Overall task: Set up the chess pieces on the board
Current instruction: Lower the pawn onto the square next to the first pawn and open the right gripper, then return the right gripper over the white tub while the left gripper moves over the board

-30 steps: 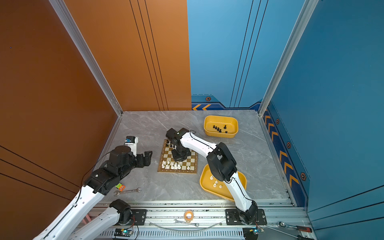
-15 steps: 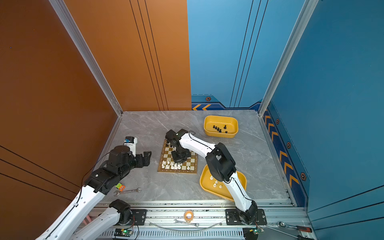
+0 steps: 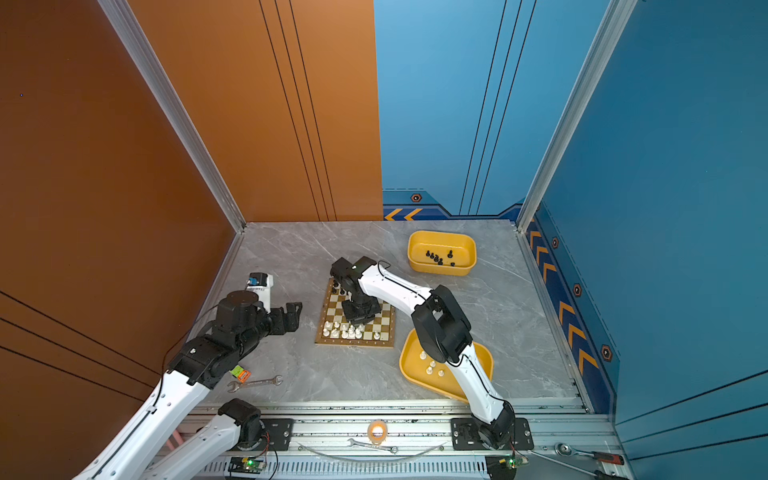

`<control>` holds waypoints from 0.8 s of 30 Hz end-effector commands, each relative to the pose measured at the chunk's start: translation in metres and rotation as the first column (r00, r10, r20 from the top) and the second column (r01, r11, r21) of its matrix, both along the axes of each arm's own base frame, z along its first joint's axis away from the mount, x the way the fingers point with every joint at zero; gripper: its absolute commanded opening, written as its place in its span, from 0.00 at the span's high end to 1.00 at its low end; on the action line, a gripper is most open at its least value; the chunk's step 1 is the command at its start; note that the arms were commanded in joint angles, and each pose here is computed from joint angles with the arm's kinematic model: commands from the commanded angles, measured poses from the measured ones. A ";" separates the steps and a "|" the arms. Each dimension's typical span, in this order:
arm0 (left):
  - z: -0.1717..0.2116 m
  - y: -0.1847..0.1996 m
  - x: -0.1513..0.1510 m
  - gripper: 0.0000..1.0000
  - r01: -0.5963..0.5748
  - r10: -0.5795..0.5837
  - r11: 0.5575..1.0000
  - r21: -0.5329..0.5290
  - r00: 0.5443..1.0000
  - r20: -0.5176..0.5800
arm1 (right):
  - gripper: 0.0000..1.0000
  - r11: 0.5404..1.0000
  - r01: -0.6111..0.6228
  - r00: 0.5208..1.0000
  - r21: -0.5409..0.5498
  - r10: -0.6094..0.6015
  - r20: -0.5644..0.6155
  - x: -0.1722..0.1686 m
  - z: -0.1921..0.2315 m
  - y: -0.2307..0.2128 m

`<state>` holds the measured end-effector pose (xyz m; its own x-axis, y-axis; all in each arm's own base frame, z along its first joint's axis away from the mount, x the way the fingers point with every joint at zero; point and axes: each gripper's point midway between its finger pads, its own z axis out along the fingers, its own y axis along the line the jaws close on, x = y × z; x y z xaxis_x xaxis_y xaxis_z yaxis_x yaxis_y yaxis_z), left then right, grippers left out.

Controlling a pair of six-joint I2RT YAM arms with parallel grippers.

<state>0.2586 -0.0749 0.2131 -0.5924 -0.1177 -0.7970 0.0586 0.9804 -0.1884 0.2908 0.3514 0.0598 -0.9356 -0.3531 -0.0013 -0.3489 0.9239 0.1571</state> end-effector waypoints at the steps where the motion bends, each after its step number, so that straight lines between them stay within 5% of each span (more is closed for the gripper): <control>1: -0.003 0.000 0.001 0.05 0.007 -0.007 1.000 0.002 1.000 -0.001 | 0.76 1.000 0.020 1.000 -0.011 -0.020 0.006 0.007 0.008 -0.007; 14: 0.004 -0.039 0.038 0.04 0.125 -0.124 0.990 -0.061 0.992 0.022 | 0.68 0.986 0.168 0.954 0.014 -0.166 0.251 0.049 0.082 -0.067; 24: 0.000 -0.132 0.060 0.04 0.329 -0.329 0.943 -0.053 0.944 0.000 | 0.70 0.942 0.336 0.906 -0.001 -0.323 0.273 -0.007 0.091 -0.157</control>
